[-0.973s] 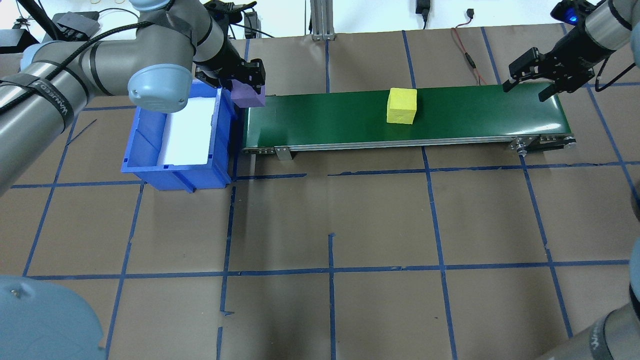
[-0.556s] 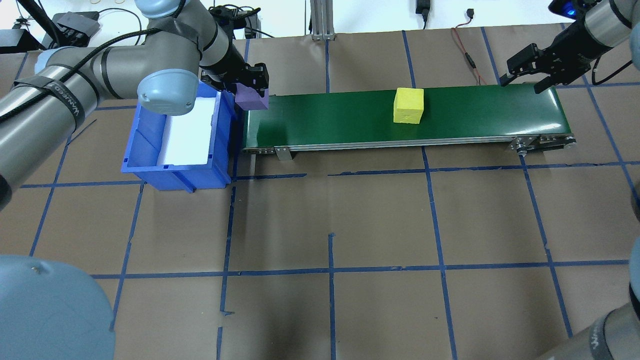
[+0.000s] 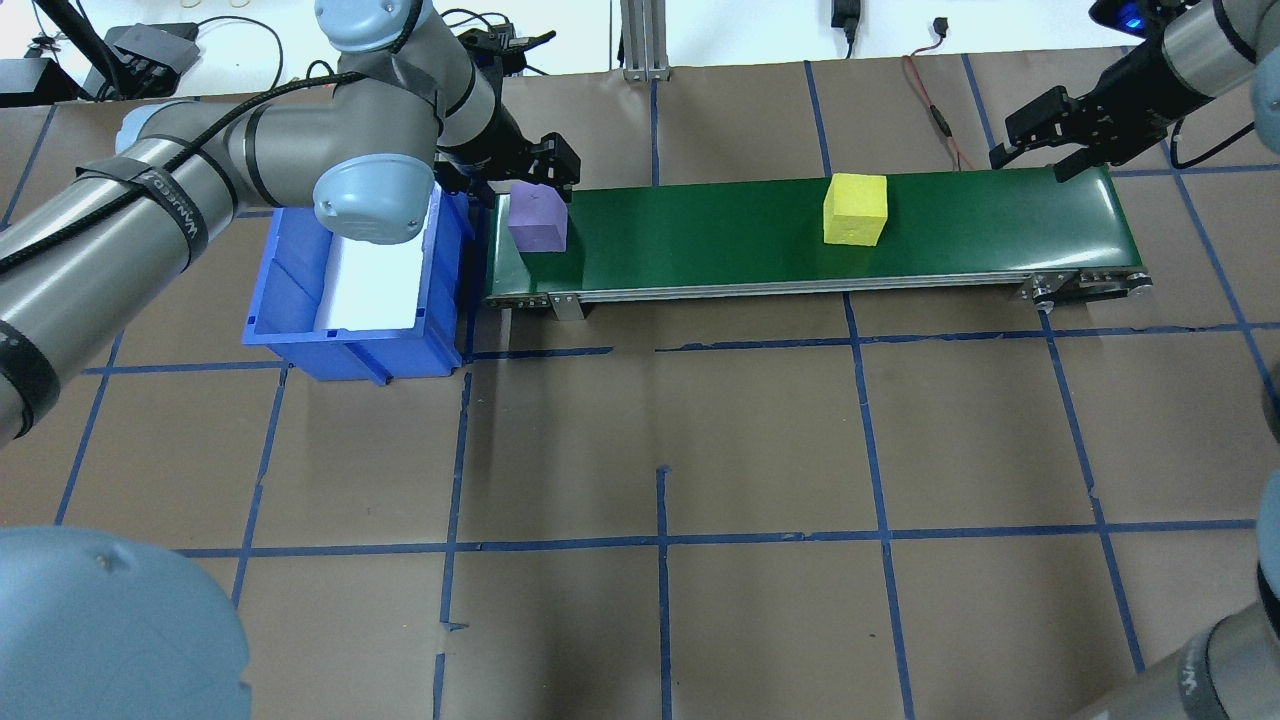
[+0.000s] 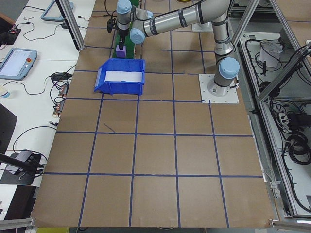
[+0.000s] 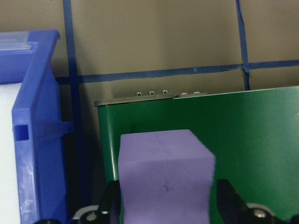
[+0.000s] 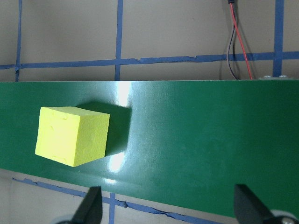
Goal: Move block left to right into plate
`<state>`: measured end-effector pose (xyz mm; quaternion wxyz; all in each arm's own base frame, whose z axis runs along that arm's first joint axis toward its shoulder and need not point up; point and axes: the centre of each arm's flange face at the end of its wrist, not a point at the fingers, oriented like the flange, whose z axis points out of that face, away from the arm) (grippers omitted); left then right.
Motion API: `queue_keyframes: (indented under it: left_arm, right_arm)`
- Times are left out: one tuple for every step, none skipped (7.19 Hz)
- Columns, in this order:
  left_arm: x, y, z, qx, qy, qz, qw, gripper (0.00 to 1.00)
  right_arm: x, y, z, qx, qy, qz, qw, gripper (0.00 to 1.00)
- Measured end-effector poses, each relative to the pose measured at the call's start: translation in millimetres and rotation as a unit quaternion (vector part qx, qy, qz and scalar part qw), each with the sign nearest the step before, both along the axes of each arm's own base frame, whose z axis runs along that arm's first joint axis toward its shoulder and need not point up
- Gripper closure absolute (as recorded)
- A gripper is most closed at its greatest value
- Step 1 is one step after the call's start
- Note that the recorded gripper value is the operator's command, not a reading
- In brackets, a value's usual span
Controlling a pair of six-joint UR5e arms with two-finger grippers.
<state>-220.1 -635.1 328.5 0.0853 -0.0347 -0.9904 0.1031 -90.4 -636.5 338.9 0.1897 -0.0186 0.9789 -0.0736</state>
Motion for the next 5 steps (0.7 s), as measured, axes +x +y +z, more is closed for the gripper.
queue_keyframes:
  left_arm:
    - [-3.6, 10.1, 26.6, -0.01, -0.004, 0.0, 1.0, 0.0]
    - [-1.4, 24.6, 58.1, -0.014, -0.016, 0.002, 1.0, 0.0]
    - [3.8, 40.0, 86.2, -0.014, -0.034, 0.005, 0.999, 0.0]
    - [9.2, 54.0, 105.6, -0.007, -0.051, 0.008, 0.999, 0.0]
    - [15.9, 67.4, 119.9, 0.007, -0.062, 0.01, 0.998, 0.0]
  right_arm:
    - [-0.1, -0.3, -1.0, 0.002, -0.001, -0.001, 1.0, 0.0]
    - [-0.3, -0.9, -2.8, 0.004, -0.002, -0.002, 1.0, 0.0]
    - [-0.9, -2.2, -3.5, 0.004, -0.002, -0.003, 1.0, 0.0]
    - [-1.9, -4.5, -4.9, 0.003, -0.002, -0.003, 1.0, 0.0]
    - [-2.9, -6.8, -8.3, 0.004, -0.002, -0.004, 1.0, 0.0]
